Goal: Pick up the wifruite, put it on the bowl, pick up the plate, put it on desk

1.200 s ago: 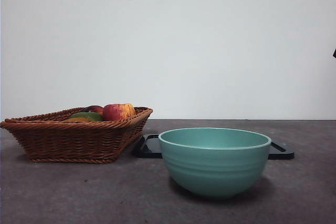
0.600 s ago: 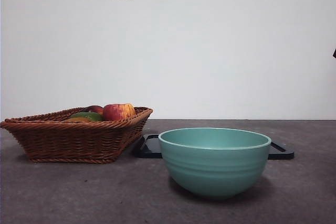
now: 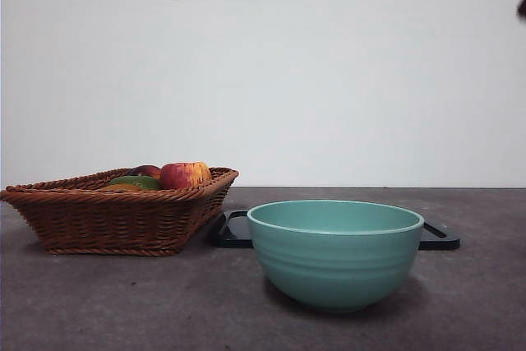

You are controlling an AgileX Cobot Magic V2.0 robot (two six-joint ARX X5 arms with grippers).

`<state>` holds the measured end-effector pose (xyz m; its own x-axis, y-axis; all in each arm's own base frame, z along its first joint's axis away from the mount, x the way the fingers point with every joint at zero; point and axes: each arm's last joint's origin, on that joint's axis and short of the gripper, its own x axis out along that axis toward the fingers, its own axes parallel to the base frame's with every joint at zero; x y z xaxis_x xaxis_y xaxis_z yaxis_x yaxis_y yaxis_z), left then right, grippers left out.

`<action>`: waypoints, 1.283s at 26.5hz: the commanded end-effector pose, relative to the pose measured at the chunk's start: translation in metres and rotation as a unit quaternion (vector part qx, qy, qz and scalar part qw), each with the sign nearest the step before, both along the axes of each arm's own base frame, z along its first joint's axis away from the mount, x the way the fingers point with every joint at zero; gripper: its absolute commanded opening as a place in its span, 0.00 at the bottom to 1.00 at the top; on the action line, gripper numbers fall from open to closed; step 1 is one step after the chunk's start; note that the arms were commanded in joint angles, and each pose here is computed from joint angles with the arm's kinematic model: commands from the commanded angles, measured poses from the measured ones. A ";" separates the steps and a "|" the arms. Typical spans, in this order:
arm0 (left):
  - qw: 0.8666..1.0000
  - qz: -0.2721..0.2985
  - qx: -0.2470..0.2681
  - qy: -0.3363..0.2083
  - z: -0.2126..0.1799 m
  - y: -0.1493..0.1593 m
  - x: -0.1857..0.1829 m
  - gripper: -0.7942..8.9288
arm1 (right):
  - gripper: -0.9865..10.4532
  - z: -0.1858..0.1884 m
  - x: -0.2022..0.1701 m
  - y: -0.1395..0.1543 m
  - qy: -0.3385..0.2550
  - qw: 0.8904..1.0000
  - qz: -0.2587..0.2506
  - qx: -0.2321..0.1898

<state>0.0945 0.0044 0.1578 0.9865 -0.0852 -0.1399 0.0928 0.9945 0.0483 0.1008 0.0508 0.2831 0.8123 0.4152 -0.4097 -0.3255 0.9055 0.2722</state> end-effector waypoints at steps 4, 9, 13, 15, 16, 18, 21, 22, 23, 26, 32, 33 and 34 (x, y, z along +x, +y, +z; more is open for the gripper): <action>1.000 0.001 -0.006 0.014 -0.008 0.000 0.001 0.09 | 0.09 -0.012 -0.003 -0.030 -0.154 0.982 -0.101 -0.034; 1.000 0.001 -0.006 0.014 -0.008 0.000 0.001 0.09 | 0.09 -0.054 -0.005 -0.041 -0.212 0.964 -0.158 -0.034; 1.000 0.001 -0.006 0.014 -0.008 0.000 0.001 0.09 | 0.09 -0.082 -0.005 -0.044 -0.213 0.961 -0.174 -0.035; 1.000 0.001 -0.006 0.014 -0.008 0.000 0.001 0.09 | 0.09 -0.092 -0.005 -0.045 -0.209 0.961 -0.179 -0.037; 1.000 0.001 -0.006 0.014 -0.008 0.000 0.001 0.09 | 0.09 -0.097 -0.005 -0.046 -0.208 0.961 -0.181 -0.038; 1.000 0.001 -0.006 0.014 -0.008 0.000 0.001 0.09 | 0.09 -0.105 -0.005 -0.046 -0.204 0.961 -0.184 -0.039; 1.000 0.001 -0.006 0.014 -0.008 0.000 0.001 0.09 | 0.09 -0.113 -0.005 -0.048 -0.200 0.960 -0.190 -0.040; 1.000 0.001 -0.006 0.014 -0.008 0.000 0.001 0.09 | 0.09 -0.116 -0.005 -0.048 -0.199 0.960 -0.192 -0.039; 1.000 0.001 -0.006 0.014 -0.008 0.000 0.001 0.09 | 0.09 -0.117 -0.005 -0.048 -0.197 0.960 -0.195 -0.038; 1.000 0.001 -0.006 0.014 -0.008 0.000 0.001 0.09 | 0.09 -0.125 -0.004 -0.049 -0.179 0.963 -0.199 -0.040; 1.000 0.001 -0.006 0.014 -0.008 0.000 0.001 0.09 | 0.09 -0.134 -0.005 -0.050 -0.138 0.969 -0.201 -0.050; 1.000 0.001 -0.006 0.014 -0.008 0.000 0.001 0.09 | 0.09 -0.134 -0.005 -0.050 -0.138 0.969 -0.201 -0.049; 1.000 0.001 -0.006 0.014 -0.008 0.000 0.001 0.09 | 0.09 -0.134 -0.005 -0.050 -0.138 0.969 -0.201 -0.047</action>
<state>0.0945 0.0044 0.1577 0.9864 -0.0853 -0.1402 0.0917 0.9950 0.0403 0.0957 0.0008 0.1522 0.9866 0.0152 -0.1627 0.0058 0.9918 0.1280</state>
